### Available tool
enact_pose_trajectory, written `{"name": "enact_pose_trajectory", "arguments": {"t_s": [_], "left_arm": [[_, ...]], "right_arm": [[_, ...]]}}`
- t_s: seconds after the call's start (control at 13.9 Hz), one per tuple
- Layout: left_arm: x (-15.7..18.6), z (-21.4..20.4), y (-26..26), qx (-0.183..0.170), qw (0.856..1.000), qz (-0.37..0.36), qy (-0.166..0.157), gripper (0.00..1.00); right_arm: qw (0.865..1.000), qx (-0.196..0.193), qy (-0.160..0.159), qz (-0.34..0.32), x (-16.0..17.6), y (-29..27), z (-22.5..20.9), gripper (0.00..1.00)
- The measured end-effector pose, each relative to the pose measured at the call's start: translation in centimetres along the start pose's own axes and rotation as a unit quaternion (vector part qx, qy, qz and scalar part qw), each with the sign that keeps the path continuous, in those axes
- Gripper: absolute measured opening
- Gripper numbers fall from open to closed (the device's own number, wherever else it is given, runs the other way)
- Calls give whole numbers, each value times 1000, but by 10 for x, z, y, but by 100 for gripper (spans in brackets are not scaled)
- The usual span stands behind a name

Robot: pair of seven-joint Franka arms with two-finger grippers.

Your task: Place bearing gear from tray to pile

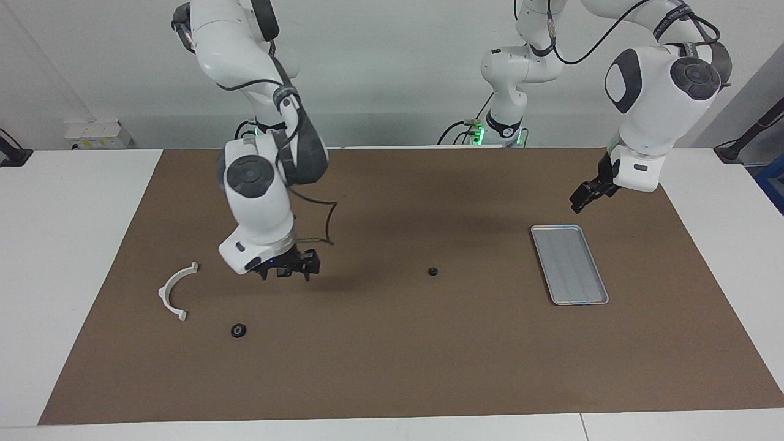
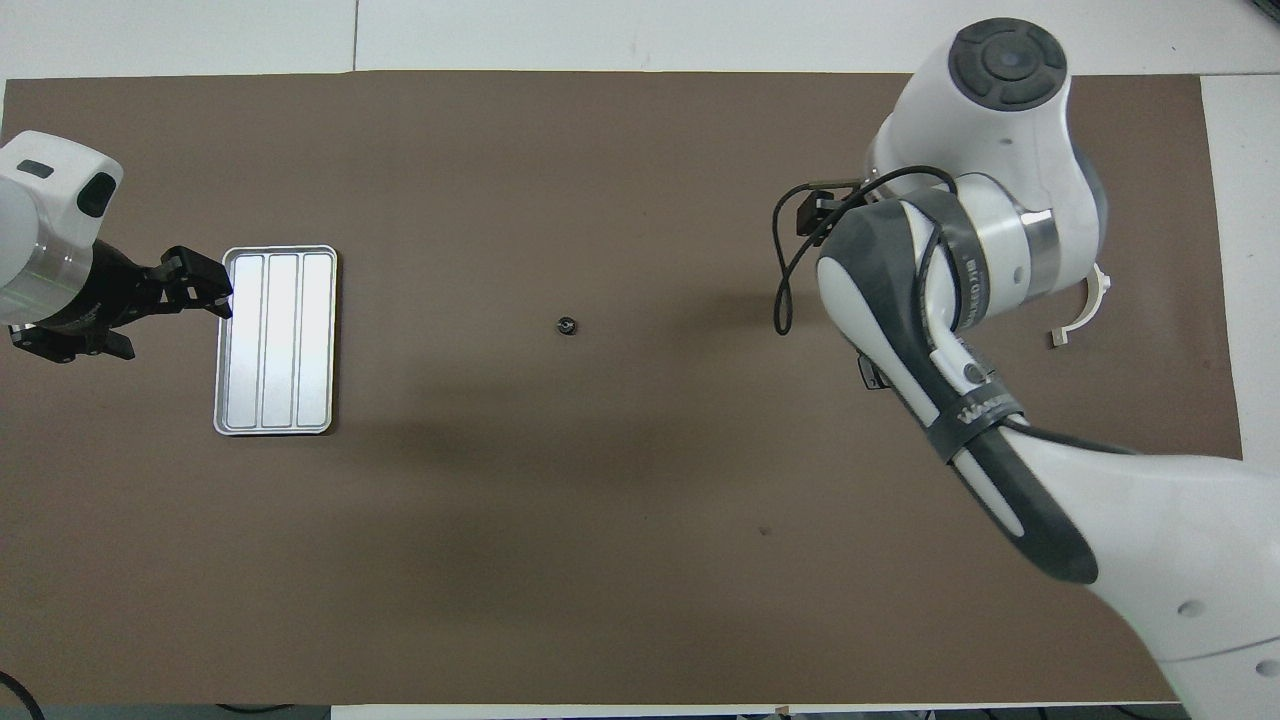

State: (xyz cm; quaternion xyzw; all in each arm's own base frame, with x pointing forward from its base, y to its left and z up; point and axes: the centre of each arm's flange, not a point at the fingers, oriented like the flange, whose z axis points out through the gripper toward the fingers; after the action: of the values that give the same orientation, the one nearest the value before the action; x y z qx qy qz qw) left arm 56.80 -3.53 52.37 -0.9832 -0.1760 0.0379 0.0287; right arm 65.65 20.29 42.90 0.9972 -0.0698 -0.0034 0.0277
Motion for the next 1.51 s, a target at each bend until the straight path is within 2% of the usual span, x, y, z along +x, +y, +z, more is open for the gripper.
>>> {"name": "enact_pose_trajectory", "arguments": {"t_s": [0.29,0.5,0.72,1.01,1.51], "left_arm": [[-11,-5,-3,3,1000,16,-5,100],[-21,-5,-9,-3,1000,30,-5,100],[-20,-7,-13,-13,999,29,-2,100],[-19,-7,-13,-15,999,29,1,100],[-17,-8,-15,-17,999,27,4,100]], "right_arm": [[995,13,6,101,-70,-114,-15,100],[992,28,7,124,-101,-161,-11,100],[991,23,-1,133,-128,-206,28,100],[990,23,-4,138,-125,-237,82,100],[991,35,11,132,-105,-265,102,100]]}}
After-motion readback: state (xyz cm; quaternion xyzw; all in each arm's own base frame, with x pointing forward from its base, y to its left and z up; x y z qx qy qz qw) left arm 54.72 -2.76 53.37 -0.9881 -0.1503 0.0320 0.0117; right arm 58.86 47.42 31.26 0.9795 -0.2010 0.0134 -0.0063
